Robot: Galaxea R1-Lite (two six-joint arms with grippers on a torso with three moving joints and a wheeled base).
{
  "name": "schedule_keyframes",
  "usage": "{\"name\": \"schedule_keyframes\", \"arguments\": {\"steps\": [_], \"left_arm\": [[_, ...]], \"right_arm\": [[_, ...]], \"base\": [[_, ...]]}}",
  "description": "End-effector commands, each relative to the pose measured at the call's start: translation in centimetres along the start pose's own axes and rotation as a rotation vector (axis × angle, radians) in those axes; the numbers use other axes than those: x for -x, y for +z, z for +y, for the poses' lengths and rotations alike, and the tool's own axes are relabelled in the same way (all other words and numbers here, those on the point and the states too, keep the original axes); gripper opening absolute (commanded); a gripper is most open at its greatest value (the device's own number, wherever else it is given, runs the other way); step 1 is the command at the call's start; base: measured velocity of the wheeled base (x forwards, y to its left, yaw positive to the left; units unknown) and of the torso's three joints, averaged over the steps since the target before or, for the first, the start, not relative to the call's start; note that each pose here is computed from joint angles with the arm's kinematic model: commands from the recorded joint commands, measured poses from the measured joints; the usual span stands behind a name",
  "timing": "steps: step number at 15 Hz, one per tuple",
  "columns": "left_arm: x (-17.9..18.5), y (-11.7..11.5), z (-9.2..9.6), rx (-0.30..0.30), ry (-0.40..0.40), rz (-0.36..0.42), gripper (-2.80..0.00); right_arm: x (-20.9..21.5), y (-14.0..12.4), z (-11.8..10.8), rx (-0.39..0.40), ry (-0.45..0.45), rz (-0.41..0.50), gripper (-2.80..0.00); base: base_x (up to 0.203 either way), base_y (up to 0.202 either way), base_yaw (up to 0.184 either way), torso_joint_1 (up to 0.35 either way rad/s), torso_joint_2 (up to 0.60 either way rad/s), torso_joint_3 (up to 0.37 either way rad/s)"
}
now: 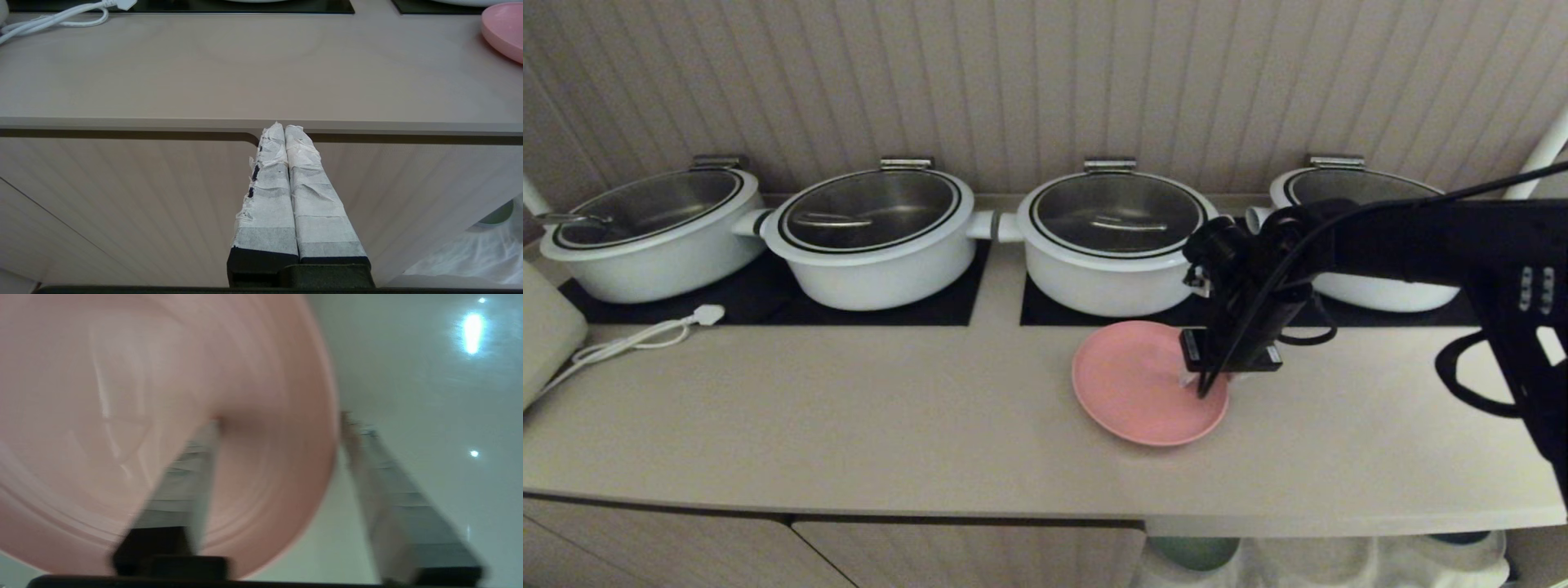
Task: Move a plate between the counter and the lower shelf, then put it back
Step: Pick up the plate
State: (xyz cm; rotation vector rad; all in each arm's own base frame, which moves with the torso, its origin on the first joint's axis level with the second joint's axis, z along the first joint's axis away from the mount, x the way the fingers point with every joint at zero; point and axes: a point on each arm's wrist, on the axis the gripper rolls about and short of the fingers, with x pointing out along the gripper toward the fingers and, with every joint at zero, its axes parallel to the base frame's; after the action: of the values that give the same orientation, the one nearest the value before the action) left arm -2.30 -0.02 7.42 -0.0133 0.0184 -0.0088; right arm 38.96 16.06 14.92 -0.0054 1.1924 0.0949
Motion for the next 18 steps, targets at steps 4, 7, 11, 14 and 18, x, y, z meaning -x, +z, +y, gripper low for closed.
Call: {"name": "schedule_keyframes", "arguments": {"steps": [4, 7, 11, 14, 18], "left_arm": [[0.0, 0.0, 0.0, 0.001, 0.000, 0.000, -2.80], [0.0, 0.0, 0.0, 0.001, 0.000, 0.000, -2.80], [0.0, 0.0, 0.0, 0.001, 0.000, 0.000, -2.80], [0.0, 0.0, 0.0, -0.001, 0.000, 0.000, -2.80], [0.0, 0.0, 0.0, 0.001, 0.000, 0.000, -2.80]], "right_arm": [[0.5, -0.1, 0.0, -0.001, -0.001, 0.002, -2.80], [0.8, -0.1, -0.1, -0.001, 0.000, -0.003, -2.80], [1.1, -0.2, -0.1, -0.004, -0.003, -0.005, -2.80], [1.7, -0.4, -0.3, -0.016, -0.007, 0.007, -2.80], [3.1, -0.9, -0.9, -0.028, -0.015, 0.029, -2.80]], "base": [[0.000, 0.000, 0.000, 0.000, 0.00, 0.000], [0.000, 0.000, 0.000, 0.000, 0.00, 0.000], [0.000, 0.000, 0.000, 0.000, 0.00, 0.000], [0.000, 0.000, 0.000, 0.000, 0.00, 0.000], [0.000, 0.000, 0.000, 0.000, 0.00, 0.000]]}}
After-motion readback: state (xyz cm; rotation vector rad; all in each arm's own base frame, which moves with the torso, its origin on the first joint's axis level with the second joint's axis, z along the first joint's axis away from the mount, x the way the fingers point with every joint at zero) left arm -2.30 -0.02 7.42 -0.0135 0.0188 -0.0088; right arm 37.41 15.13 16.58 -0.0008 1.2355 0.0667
